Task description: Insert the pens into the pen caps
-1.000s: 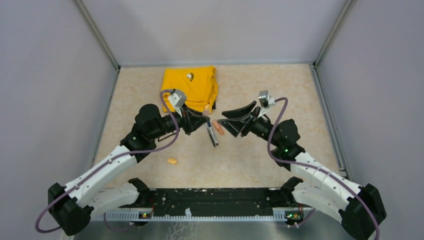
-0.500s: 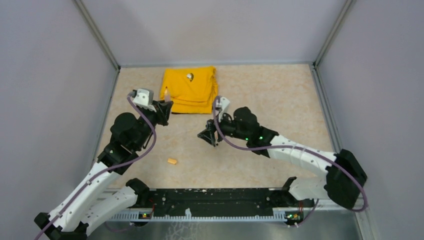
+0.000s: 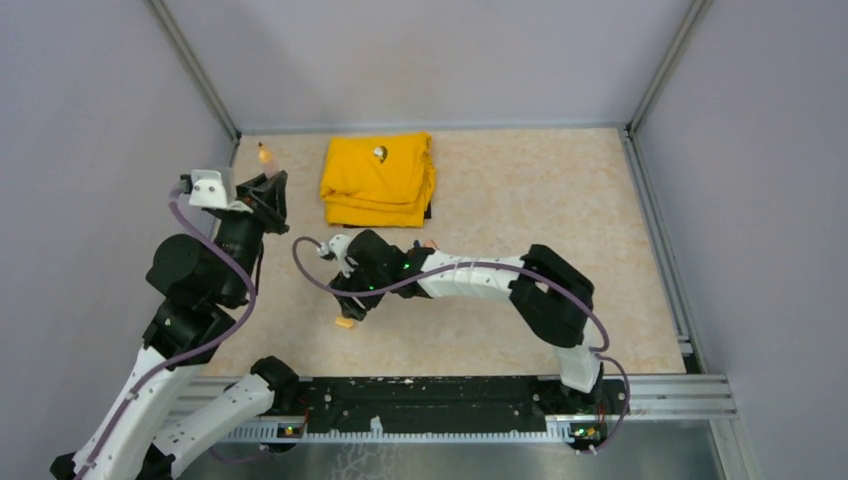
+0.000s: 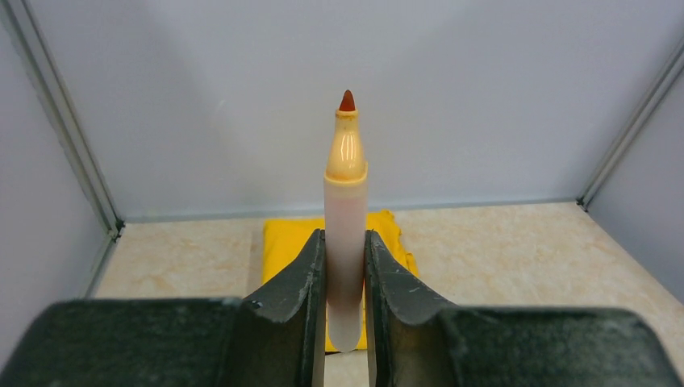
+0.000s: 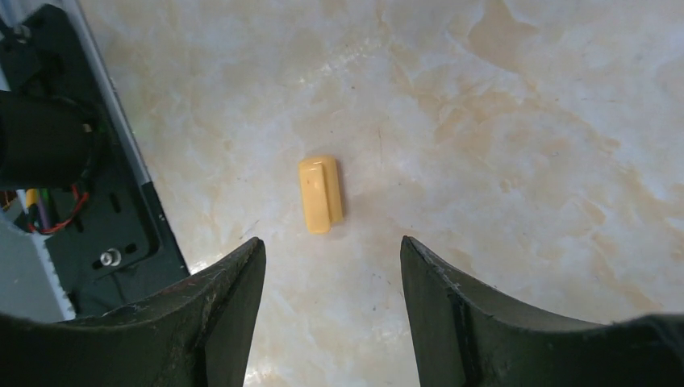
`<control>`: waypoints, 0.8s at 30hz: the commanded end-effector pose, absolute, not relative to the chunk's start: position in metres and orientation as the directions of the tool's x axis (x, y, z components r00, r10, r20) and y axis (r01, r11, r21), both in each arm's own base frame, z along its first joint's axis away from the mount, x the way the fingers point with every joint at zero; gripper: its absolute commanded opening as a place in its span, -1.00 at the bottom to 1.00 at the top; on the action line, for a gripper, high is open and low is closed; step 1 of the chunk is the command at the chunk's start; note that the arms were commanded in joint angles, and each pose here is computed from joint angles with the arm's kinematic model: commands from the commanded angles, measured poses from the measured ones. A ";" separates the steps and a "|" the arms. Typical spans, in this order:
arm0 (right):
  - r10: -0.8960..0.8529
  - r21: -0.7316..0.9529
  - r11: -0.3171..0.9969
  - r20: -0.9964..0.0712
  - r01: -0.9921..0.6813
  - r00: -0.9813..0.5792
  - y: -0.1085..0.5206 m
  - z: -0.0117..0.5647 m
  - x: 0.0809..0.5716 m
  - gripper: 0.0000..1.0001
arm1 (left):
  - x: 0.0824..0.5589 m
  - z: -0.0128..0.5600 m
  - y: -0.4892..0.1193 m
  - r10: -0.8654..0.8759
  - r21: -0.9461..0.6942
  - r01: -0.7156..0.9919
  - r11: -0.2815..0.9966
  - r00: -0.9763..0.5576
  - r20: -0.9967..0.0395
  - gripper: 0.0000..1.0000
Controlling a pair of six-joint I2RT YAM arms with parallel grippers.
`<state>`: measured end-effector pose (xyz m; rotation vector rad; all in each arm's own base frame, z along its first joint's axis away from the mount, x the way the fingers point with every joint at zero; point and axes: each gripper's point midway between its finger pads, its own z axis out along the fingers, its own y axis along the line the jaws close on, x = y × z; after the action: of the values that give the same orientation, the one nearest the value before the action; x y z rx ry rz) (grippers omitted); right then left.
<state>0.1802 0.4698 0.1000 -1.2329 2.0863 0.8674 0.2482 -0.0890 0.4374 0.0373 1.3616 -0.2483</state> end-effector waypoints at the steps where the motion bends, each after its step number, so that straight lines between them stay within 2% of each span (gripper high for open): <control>1: -0.638 0.212 0.370 -0.650 -0.905 -0.413 0.480 0.081 0.175 0.23 | 0.239 0.453 -0.073 -0.130 -0.097 0.154 0.983 0.219 -0.967 -1.00; 13: -0.729 0.118 0.331 -0.598 -0.936 -0.333 0.507 0.059 0.173 0.22 | 0.236 0.448 -0.071 -0.139 -0.107 0.157 0.982 0.211 -0.967 -0.98; 24: -0.786 0.072 0.287 -0.552 -0.955 -0.277 0.517 0.046 0.164 0.11 | 0.237 0.444 -0.072 -0.145 -0.114 0.160 0.981 0.204 -0.968 -0.97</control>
<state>0.1690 0.5023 0.0368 -1.5261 2.2019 0.5717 0.2385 -0.0761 0.4432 0.0301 1.3551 -0.2153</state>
